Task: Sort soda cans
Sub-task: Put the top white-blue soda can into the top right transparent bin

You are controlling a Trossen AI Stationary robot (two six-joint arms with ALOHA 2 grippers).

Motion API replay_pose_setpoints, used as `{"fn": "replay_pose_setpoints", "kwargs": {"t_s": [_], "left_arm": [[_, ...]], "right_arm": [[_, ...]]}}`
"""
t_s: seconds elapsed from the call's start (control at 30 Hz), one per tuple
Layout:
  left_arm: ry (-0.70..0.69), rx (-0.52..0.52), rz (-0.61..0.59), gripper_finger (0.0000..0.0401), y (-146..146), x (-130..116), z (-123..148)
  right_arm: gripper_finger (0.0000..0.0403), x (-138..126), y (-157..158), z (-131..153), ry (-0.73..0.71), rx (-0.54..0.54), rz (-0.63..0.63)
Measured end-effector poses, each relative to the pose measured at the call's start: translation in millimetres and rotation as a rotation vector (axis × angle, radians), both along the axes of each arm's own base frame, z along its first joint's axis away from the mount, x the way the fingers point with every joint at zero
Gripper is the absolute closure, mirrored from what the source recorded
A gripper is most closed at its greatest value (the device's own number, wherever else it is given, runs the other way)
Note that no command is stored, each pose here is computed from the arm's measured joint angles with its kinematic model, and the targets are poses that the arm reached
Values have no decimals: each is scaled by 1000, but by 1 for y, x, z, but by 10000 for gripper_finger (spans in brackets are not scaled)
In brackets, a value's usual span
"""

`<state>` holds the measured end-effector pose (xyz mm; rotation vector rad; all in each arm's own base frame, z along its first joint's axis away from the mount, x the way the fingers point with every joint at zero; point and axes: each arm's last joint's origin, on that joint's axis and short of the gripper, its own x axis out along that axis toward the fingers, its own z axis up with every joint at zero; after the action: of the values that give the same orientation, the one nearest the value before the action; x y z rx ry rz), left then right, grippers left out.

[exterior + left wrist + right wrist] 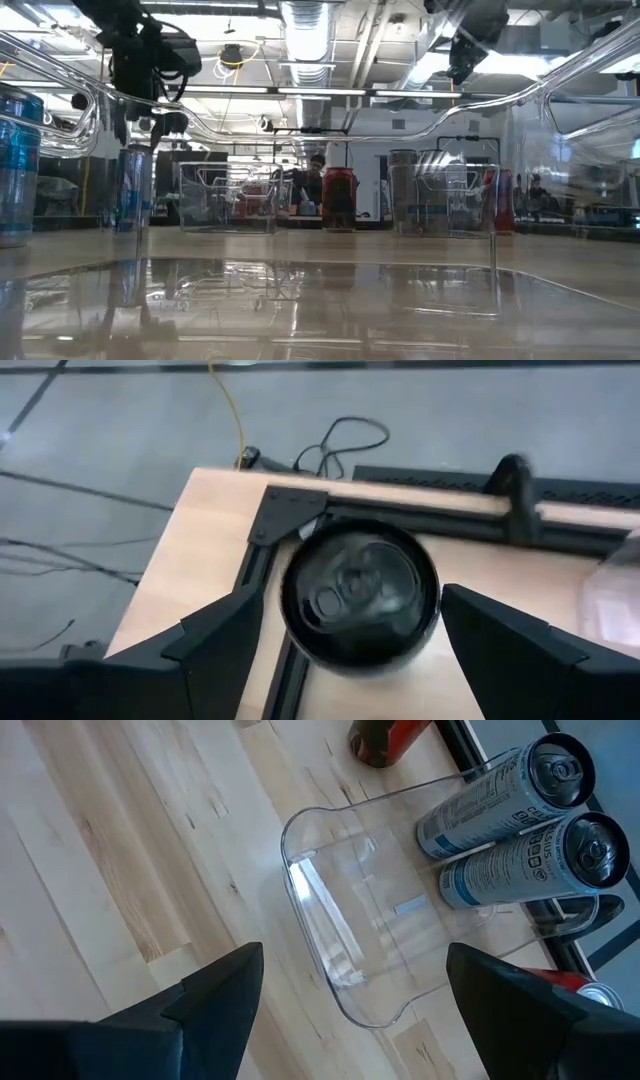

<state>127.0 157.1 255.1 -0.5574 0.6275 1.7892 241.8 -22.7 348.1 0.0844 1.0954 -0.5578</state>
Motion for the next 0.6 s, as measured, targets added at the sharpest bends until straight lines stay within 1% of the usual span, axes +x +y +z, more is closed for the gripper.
{"fn": "replay_pose_setpoints", "kwargs": {"t_s": [0.23,0.37,0.5,0.6], "left_arm": [[-16,-1,19,99,-1,-1,-16],[-27,24,5,99,1,1,-15],[-27,66,-40,99,7,4,-11],[-26,71,-35,99,9,3,-11]], "right_arm": [[70,0,0,0,2,-2,4],[70,0,0,0,2,-1,5],[70,0,0,0,3,-1,7],[70,-1,0,0,10,-1,7]]}}
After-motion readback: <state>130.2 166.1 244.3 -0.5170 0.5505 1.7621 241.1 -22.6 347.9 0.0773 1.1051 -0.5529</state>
